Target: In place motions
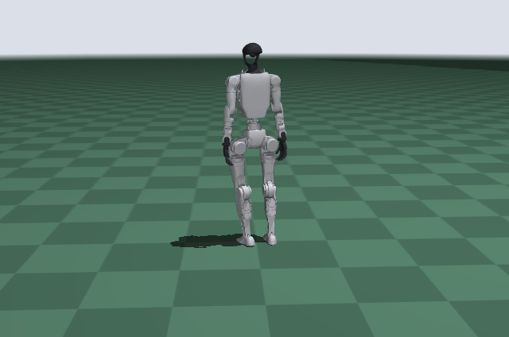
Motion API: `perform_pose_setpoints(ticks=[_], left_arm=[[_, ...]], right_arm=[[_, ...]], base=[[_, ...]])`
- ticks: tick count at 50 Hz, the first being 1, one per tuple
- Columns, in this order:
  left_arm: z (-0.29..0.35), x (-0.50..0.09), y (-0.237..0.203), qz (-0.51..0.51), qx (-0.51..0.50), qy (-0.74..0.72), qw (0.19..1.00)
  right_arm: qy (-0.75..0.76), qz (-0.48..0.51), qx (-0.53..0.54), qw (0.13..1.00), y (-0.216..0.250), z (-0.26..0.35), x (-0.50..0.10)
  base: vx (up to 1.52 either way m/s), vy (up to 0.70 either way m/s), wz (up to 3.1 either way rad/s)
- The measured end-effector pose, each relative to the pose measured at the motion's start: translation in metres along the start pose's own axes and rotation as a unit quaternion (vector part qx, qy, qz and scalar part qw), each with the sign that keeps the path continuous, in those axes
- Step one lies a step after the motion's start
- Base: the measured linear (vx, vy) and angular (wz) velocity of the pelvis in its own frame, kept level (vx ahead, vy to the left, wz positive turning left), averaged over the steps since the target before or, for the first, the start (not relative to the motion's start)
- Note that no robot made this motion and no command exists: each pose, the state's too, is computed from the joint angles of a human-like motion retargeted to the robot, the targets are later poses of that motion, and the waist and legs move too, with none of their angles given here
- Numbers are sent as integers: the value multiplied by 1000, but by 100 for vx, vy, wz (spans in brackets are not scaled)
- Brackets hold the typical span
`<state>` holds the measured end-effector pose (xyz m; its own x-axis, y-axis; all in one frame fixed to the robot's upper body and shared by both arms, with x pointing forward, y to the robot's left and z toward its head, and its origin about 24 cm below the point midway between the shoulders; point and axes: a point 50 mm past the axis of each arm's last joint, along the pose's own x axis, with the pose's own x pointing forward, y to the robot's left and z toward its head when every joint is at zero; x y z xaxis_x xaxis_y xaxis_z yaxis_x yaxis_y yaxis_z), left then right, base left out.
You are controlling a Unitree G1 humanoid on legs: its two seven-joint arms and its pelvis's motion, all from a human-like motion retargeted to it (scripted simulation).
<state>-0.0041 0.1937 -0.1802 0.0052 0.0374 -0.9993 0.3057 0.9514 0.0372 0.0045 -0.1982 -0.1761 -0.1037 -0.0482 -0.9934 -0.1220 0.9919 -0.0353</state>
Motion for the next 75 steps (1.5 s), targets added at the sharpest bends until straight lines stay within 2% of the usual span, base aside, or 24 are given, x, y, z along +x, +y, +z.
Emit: perform_pose_setpoints(ticks=[13, 29, 40, 47, 55, 65, 70, 75], left_arm=[[-5, 0, -6, -3, 5, 7, 1000], [-41, -3, -22, -12, 17, 70, 997], [-40, -4, -9, 9, 49, 84, 995], [-36, -4, 2, 30, 67, 77, 994], [-44, -5, 1, 51, 19, 79, 995], [-37, -3, -10, 37, 1, 76, 996], [-13, 0, -24, 14, -26, 15, 999], [-3, 1, -28, 24, 4, -12, 1000]], right_arm=[[35, -13, -23, 999, -5, -19, 0], [-19, -19, -52, 998, -13, 15, -2], [-58, -28, -83, 994, -12, 31, -3], [-25, -21, -56, 998, -7, 8, 0], [-12, -48, -6, 999, -11, -4, 0], [51, -36, 68, 996, -9, -37, 0], [38, -45, 56, 997, -13, -28, 0], [30, -46, 42, 998, -14, -23, -1]], base=[[4, 7, -14], [0, 9, -15], [-11, -3, -60], [-15, -14, -166], [-7, -21, -171], [9, -23, -112], [8, -23, -62], [16, -14, -80]])
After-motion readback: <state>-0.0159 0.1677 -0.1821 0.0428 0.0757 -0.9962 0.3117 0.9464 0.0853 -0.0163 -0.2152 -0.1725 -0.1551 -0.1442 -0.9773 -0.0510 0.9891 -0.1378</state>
